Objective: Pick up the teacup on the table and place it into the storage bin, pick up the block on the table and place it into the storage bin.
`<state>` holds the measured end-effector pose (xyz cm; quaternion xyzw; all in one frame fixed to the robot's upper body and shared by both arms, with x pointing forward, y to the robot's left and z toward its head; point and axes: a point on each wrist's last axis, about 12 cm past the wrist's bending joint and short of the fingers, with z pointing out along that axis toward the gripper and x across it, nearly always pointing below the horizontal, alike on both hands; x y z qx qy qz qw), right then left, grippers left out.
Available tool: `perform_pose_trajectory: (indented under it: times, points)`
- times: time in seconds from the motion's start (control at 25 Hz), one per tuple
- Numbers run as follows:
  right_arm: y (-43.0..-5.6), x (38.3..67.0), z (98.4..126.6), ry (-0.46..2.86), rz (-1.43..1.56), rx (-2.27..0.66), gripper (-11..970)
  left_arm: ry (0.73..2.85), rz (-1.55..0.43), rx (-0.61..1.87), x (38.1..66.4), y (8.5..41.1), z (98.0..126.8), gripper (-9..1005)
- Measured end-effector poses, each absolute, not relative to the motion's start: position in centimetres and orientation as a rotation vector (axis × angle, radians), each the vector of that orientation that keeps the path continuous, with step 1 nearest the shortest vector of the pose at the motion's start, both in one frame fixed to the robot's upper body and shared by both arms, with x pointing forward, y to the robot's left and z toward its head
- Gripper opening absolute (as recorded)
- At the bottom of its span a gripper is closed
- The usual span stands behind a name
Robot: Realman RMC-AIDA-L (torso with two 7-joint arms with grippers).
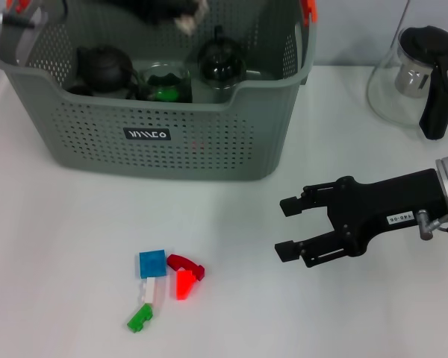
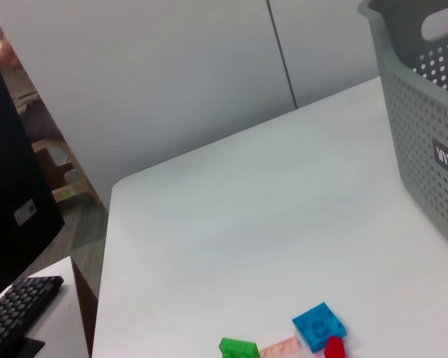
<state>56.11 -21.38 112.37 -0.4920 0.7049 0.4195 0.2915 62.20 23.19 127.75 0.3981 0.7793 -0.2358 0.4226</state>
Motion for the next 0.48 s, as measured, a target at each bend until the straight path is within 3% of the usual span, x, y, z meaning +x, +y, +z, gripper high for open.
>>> perform_pose_trajectory:
  times: [0.2, 0.48]
  points:
    - [-21.1, 56.2, 112.5, 1.866, 1.112, -1.318, 868, 2.02, -0.546, 0.786, 66.3, 24.9, 125.4, 204]
    - [-21.0, 56.5, 112.7, 1.862, 1.099, -1.333, 868, 2.05, -0.561, 0.687, 67.0, 25.6, 123.8, 244]
